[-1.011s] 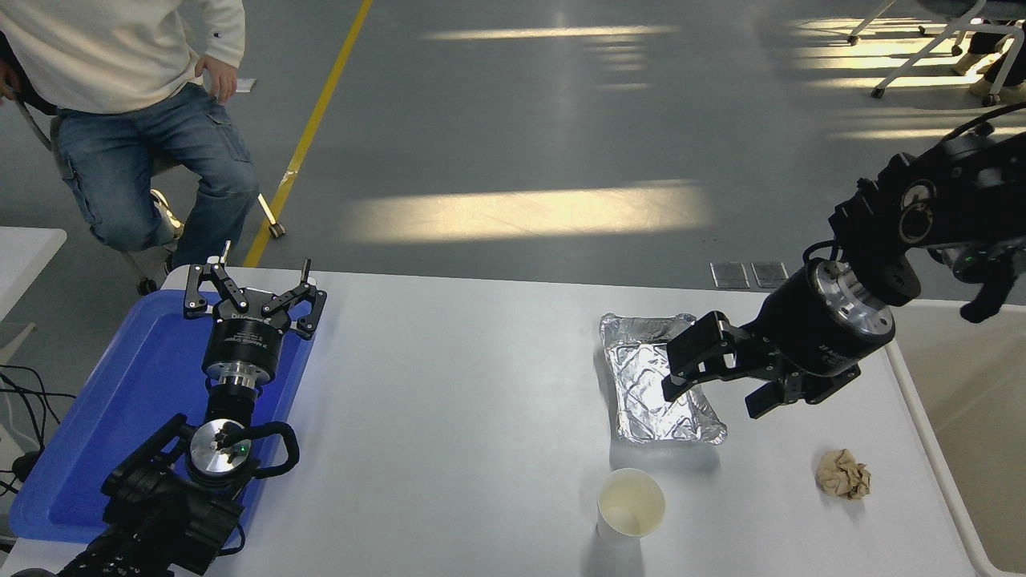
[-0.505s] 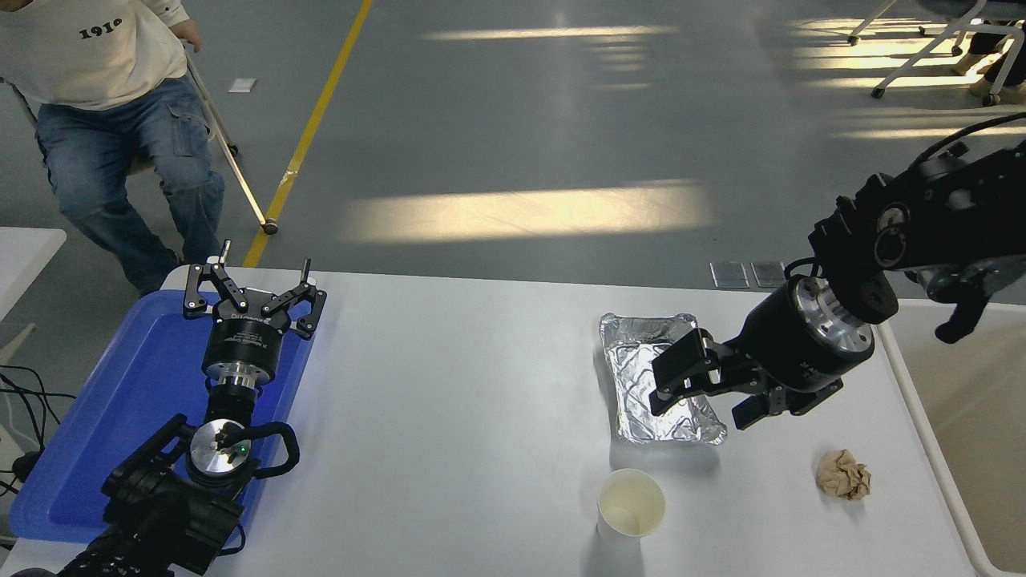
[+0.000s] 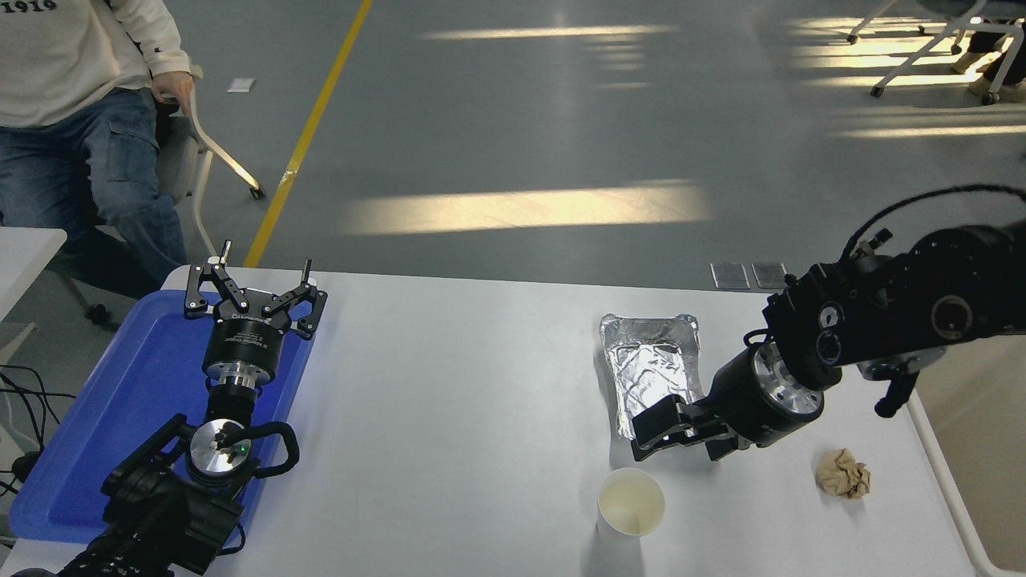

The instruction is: Pick up paper cup place in dustbin

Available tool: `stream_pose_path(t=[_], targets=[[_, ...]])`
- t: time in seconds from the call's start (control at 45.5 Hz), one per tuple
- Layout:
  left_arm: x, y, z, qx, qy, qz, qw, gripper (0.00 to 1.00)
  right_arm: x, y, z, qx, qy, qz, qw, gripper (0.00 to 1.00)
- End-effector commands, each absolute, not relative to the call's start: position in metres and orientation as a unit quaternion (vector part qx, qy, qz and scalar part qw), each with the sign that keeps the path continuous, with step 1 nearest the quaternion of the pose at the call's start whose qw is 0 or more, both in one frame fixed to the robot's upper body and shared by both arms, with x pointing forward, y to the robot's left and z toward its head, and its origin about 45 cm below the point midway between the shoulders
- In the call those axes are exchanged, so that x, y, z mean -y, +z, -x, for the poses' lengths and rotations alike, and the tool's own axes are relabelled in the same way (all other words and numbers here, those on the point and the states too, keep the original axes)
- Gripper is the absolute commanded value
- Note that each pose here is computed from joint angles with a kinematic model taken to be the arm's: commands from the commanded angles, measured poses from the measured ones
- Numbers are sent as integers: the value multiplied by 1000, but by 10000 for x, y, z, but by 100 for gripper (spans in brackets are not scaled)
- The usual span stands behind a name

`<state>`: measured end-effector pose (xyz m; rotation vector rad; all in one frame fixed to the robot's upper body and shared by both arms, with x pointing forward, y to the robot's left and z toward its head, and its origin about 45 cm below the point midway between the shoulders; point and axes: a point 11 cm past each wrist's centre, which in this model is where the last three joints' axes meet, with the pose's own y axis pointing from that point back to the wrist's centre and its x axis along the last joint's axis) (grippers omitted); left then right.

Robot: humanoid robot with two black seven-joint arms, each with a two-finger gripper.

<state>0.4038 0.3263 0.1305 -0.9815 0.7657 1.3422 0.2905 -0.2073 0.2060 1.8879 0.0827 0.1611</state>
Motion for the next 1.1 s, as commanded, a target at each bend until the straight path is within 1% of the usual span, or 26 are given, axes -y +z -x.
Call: stream_pose_path(t=[0.0, 0.22, 0.418, 1.077], targets=[[-3263, 1305, -4038, -332, 581, 425, 610, 100, 2029, 1699, -2843, -44, 76, -815, 573, 100], [-3263, 1305, -4038, -332, 581, 425, 610, 100, 1993, 1474, -2843, -37, 72, -820, 566, 100], [-3263, 1305, -4038, -332, 581, 425, 610, 100, 2045, 1317, -2847, -39, 86, -815, 571, 100], [-3263, 1305, -4038, -332, 581, 425, 610, 100, 2062, 1107, -2739, -52, 82, -812, 575, 100]])
